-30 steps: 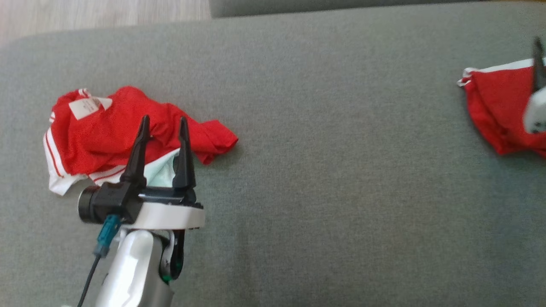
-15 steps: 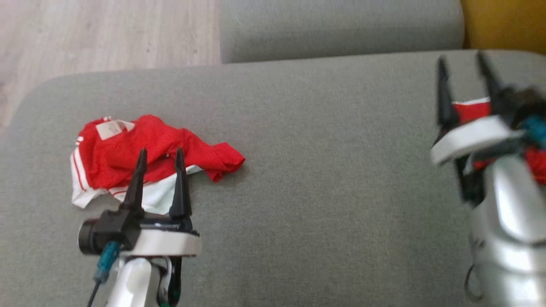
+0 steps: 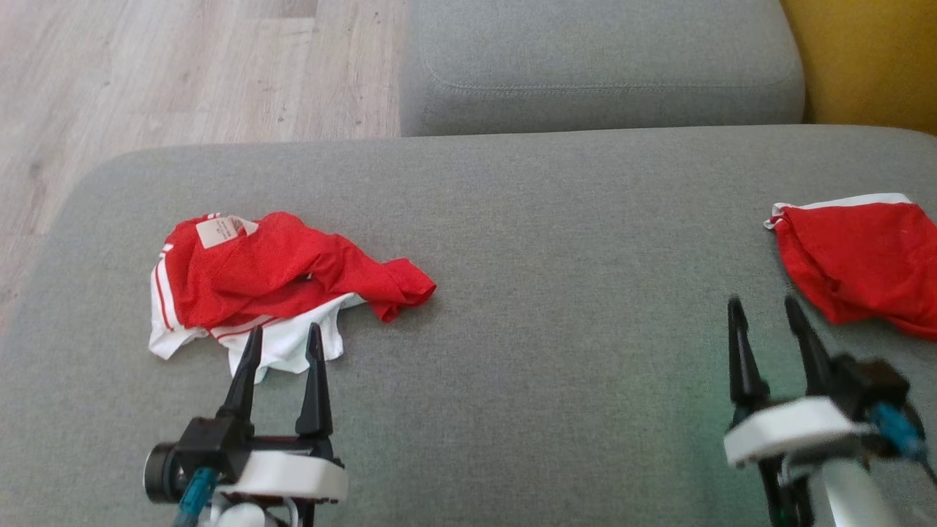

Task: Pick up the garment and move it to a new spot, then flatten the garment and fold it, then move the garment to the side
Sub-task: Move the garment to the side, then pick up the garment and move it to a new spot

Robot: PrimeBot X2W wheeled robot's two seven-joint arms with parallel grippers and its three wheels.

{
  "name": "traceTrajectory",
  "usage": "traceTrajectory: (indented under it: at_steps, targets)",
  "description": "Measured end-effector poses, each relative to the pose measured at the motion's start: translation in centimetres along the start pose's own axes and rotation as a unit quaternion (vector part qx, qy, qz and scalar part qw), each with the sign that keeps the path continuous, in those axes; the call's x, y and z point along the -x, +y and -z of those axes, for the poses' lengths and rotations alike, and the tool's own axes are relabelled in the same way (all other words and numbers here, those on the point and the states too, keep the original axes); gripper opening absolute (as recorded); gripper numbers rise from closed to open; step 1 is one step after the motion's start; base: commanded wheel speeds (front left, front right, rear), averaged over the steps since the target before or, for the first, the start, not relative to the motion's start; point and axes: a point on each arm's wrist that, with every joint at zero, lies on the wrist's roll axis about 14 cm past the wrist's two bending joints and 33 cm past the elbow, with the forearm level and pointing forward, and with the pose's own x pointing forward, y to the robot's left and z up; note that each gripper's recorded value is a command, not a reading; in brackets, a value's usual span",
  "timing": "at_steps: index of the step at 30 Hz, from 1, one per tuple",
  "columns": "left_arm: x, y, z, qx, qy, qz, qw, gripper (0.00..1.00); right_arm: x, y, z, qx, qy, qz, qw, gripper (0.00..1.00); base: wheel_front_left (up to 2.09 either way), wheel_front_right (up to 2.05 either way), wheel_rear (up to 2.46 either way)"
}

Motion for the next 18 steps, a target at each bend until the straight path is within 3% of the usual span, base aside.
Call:
traceTrajectory:
  at_steps: [5,18]
  targets:
    - [0.3,-0.2,0.1,0.005,0.001,0.001,1.000,1.00,1.6,0.1,1.2,-0.025,0.010,0.005,1.000,1.00,0.00,0.00,0.00]
    - [0.4,-0.3,-0.2,0.008,-0.004,-0.002,1.000,1.00,1.5,0.7,0.2,-0.027,-0.008,-0.004,1.000,1.00,0.00,0.00,0.00]
